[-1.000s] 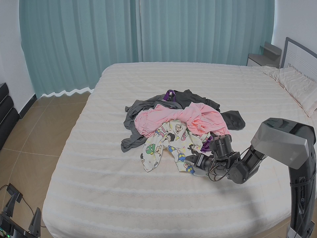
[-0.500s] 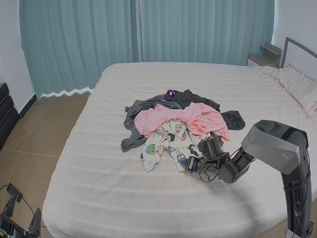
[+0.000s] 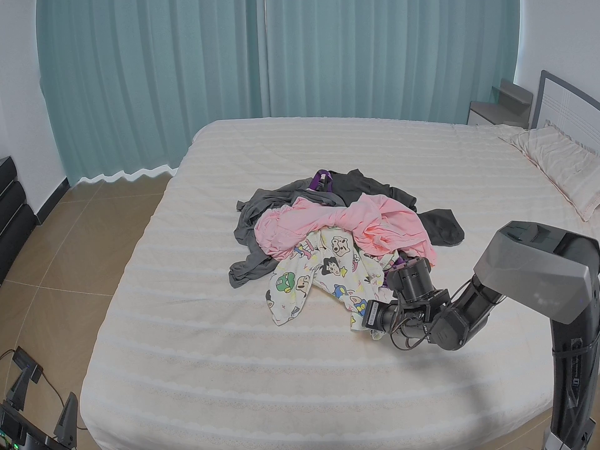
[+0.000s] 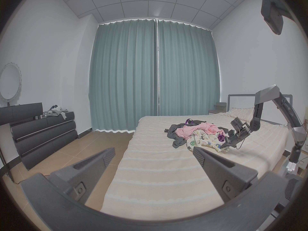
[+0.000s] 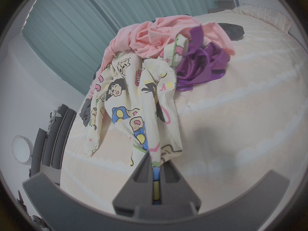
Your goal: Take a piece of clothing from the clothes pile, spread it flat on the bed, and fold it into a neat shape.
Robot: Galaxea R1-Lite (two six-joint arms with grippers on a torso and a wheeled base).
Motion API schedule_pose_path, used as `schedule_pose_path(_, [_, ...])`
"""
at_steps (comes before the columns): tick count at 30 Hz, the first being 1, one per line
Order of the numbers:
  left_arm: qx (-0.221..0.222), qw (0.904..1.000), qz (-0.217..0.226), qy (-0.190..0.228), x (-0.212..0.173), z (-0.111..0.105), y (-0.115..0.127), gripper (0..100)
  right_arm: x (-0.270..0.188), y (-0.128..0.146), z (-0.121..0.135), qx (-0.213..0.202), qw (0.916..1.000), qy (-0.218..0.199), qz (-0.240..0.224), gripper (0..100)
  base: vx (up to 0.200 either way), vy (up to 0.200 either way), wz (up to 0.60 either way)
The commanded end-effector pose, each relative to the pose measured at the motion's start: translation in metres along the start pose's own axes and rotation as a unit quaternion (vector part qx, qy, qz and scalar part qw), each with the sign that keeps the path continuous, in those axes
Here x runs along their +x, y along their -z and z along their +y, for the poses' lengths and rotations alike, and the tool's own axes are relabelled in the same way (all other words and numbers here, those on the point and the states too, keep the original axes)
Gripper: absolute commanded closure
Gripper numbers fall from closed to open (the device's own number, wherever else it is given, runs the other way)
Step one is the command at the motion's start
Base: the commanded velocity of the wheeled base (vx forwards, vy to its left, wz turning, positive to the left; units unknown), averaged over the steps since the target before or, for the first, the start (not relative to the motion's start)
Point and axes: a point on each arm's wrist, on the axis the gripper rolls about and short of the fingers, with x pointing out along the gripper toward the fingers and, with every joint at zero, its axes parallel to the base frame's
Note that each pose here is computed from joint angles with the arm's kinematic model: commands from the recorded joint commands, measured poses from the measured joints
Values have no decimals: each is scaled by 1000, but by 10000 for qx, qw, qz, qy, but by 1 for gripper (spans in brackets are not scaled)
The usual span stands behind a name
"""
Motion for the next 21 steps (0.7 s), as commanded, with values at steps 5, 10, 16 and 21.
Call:
schedule_pose_path(5, [14, 10000, 0, -9, 0, 0, 5, 0, -48, -4, 2, 14, 9999, -103, -92, 100, 0, 0, 0])
schedule_pose_path(10, [44, 10000, 0, -9, 0, 0, 5, 0, -102, 4, -3, 14, 9985, -431, -334, 100, 0, 0, 0])
schedule_pose_path(16, [36, 10000, -15, -9, 0, 0, 5, 0, -150, 21, -5, -124, 9933, -945, -659, 100, 0, 0, 0])
schedule_pose_path(21, [90, 10000, -31, 6, 0, 0, 5, 0, -196, 34, 1, -272, 9798, -1659, -1082, 100, 0, 0, 0])
